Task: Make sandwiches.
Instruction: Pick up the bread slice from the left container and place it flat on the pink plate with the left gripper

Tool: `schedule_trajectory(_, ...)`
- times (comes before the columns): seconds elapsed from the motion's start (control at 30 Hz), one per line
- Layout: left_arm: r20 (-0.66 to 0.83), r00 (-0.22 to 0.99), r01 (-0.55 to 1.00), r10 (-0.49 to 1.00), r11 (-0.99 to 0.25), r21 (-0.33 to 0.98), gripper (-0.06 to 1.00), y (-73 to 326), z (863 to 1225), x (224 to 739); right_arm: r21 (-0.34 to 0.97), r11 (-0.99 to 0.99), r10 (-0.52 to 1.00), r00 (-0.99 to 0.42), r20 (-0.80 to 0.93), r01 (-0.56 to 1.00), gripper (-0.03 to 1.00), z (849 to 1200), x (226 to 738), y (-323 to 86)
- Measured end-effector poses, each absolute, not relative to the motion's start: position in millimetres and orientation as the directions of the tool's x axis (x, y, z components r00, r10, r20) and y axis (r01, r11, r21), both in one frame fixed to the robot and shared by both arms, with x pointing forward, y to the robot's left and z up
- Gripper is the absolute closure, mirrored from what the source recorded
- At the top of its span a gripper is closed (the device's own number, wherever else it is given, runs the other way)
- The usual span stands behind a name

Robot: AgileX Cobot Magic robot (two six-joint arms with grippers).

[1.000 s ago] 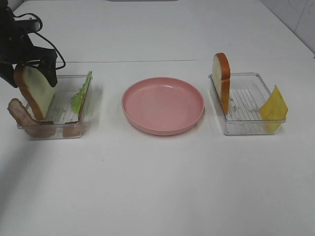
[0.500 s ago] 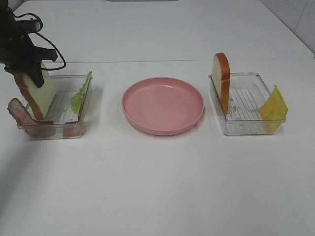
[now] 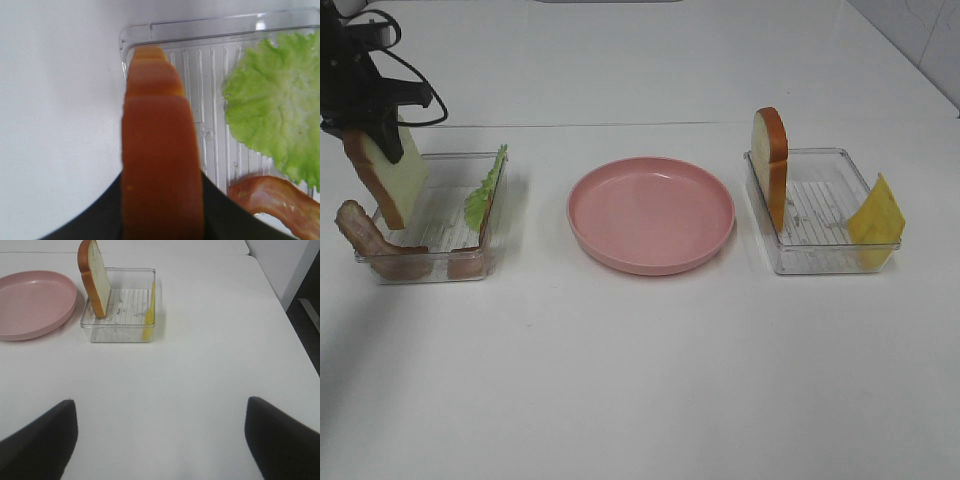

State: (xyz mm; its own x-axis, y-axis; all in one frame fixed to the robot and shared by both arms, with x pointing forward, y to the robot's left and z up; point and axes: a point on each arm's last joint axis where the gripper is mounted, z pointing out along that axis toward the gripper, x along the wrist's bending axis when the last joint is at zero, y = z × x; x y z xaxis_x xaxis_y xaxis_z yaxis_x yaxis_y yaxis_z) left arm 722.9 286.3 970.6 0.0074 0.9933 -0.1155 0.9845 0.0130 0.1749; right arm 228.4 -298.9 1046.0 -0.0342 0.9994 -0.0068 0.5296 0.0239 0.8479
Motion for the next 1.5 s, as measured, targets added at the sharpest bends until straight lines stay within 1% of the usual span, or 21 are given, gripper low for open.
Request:
schedule_trajectory(0.13, -0.116, 0.007, 0.978, 0.993, 0.017, 0.206, 0.73, 286, 990, 719, 0.848, 0.024, 0.999, -0.034, -0.007, 0.53, 0.15, 1046, 228, -299)
schedule_trajectory(0.2, -0.125, 0.001, 0.962, 0.992, 0.033, 0.273, 0.73, 286, 1022, 712, 0.848, 0.024, 0.999, -0.034, -0.007, 0.53, 0.15, 1046, 228, -299)
schedule_trajectory(0.27, -0.129, -0.001, 0.955, 0.992, 0.039, 0.294, 0.73, 286, 1033, 709, 0.848, 0.024, 0.999, -0.034, -0.007, 0.53, 0.15, 1046, 228, -299)
schedule_trajectory(0.3, -0.145, 0.002, 0.94, 0.989, 0.048, 0.338, 0.73, 285, 1056, 702, 0.848, 0.024, 0.999, -0.034, -0.007, 0.53, 0.15, 1046, 228, -299)
schedule_trajectory(0.37, -0.158, 0.005, 0.933, 0.987, 0.052, 0.355, 0.73, 284, 1065, 698, 0.848, 0.024, 0.999, -0.034, -0.007, 0.53, 0.15, 1046, 228, -299)
schedule_trajectory(0.4, -0.199, 0.015, 0.916, 0.98, 0.066, 0.397, 0.73, 280, 1088, 690, 0.848, 0.024, 0.999, -0.034, -0.007, 0.53, 0.15, 1046, 228, -299)
schedule_trajectory(0.47, -0.226, 0.021, 0.909, 0.974, 0.075, 0.41, 0.73, 278, 1096, 686, 0.848, 0.024, 0.999, -0.034, -0.007, 0.53, 0.15, 1046, 228, -299)
schedule_trajectory(0.5, -0.278, 0.039, 0.891, 0.96, 0.092, 0.444, 0.73, 273, 1114, 681, 0.848, 0.024, 0.999, -0.034, -0.007, 0.53, 0.15, 1046, 228, -299)
schedule_trajectory(0.6, -0.334, 0.064, 0.879, 0.94, 0.106, 0.466, 0.73, 268, 1126, 679, 0.848, 0.024, 0.999, -0.034, -0.007, 0.53, 0.15, 1046, 228, -299)
schedule_trajectory(0.67, -0.424, 0.115, 0.871, 0.899, 0.114, 0.477, 0.73, 256, 1133, 680, 0.848, 0.024, 0.999, -0.034, -0.007, 0.53, 0.15, 1046, 228, -299)
schedule_trajectory(0.8, -0.486, 0.16, 0.876, 0.859, 0.103, 0.471, 0.73, 236, 1131, 685, 0.848, 0.024, 0.999, -0.034, -0.007, 0.53, 0.15, 1046, 228, -299)
schedule_trajectory(0.87, -0.514, 0.204, 0.892, 0.833, 0.059, 0.449, 0.73, 206, 1117, 692, 0.848, 0.024, 0.999, -0.034, -0.007, 0.53, 0.15, 1046, 228, -299)
schedule_trajectory(0.93, -0.519, 0.221, 0.895, 0.826, 0.039, 0.443, 0.73, 195, 1113, 694, 0.848, 0.024, 0.999, -0.034, -0.007, 0.53, 0.15, 1046, 228, -299)
schedule_trajectory(0.97, -0.531, 0.232, 0.909, 0.815, 0.013, 0.417, 0.73, 172, 1098, 699, 0.848, 0.024, 0.999, -0.034, -0.007, 0.53, 0.15, 1046, 228, -299)
schedule_trajectory(1.03, -0.536, 0.234, 0.913, 0.811, 0.005, 0.407, 0.73, 164, 1094, 700, 0.848, 0.024, 0.999, -0.034, -0.007, 0.53, 0.15, 1046, 228, -299)
schedule_trajectory(1.07, -0.544, 0.237, 0.923, 0.804, -0.013, 0.383, 0.73, 145, 1079, 705, 0.848, 0.024, 0.999, -0.034, -0.007, 0.53, 0.15, 1046, 228, -299)
schedule_trajectory(1.1, -0.544, 0.237, 0.923, 0.804, -0.013, 0.383, 0.73, 145, 1079, 705, 0.848, 0.024, 0.999, -0.034, -0.007, 0.53, 0.15, 1046, 228, -299)
schedule_trajectory(1.13, -0.552, 0.234, 0.933, 0.8, -0.025, 0.358, 0.73, 125, 1064, 709, 0.848, 0.024, 0.999, -0.034, -0.007, 0.53, 0.15, 1046, 228, -299)
schedule_trajectory(1.17, -0.552, 0.234, 0.933, 0.8, -0.025, 0.358, 0.73, 125, 1064, 709, 0.848, 0.024, 0.999, -0.034, -0.007, 0.53, 0.15, 1046, 228, -299)
schedule_trajectory(1.23, -0.565, 0.222, 0.945, 0.794, -0.034, 0.324, 0.73, 100, 1043, 712, 0.848, 0.024, 0.999, -0.034, -0.007, 0.53, 0.15, 1046, 228, -299)
schedule_trajectory(1.5, -0.586, 0.189, 0.964, 0.788, -0.035, 0.265, 0.73, 52, 999, 713, 0.848, 0.024, 0.999, -0.034, -0.007, 0.53, 0.15, 1046, 228, -299)
